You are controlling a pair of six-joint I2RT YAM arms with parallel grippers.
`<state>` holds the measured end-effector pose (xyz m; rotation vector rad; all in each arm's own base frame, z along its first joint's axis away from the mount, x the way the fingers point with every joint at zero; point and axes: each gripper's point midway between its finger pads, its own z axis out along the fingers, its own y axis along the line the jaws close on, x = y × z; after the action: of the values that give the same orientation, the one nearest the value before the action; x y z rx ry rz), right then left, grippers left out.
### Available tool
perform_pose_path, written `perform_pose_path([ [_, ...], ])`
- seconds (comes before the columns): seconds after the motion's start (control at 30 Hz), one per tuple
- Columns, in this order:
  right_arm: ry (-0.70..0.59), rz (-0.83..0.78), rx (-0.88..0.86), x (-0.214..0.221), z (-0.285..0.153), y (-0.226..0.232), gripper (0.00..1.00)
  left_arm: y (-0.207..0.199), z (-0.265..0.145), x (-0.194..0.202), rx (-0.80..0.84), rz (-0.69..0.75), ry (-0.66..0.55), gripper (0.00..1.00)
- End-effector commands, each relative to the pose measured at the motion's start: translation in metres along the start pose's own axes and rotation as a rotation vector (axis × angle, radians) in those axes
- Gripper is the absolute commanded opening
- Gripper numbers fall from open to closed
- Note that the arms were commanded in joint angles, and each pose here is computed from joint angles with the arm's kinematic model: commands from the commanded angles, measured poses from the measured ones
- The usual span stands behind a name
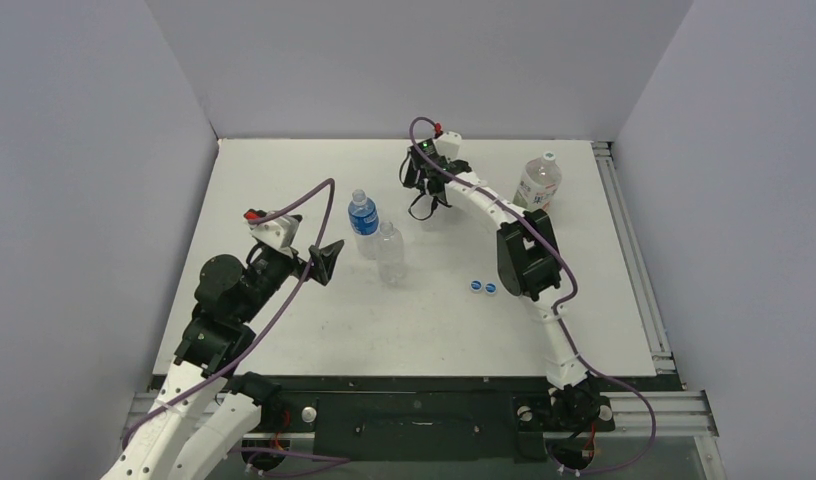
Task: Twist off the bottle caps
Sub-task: Pick up the plastic bottle at the center of the board.
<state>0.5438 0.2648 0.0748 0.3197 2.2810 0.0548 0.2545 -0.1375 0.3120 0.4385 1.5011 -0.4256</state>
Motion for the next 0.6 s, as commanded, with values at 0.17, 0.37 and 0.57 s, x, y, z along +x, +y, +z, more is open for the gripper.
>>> perform_pose_path([
  [0.17,-0.016,0.019,0.017,-0.002,0.009,-0.002,0.83,0.000,-0.001,-0.025,0.003,0.014,-0.083,0.97],
  [0.37,0.072,-0.024,-0.021,0.020,0.018,-0.005,0.73,-0.002,-0.001,-0.021,0.012,0.007,-0.077,0.96],
  [0.57,0.098,-0.035,-0.044,0.027,0.013,-0.010,0.51,-0.006,-0.003,-0.019,0.029,-0.023,-0.067,0.97],
])
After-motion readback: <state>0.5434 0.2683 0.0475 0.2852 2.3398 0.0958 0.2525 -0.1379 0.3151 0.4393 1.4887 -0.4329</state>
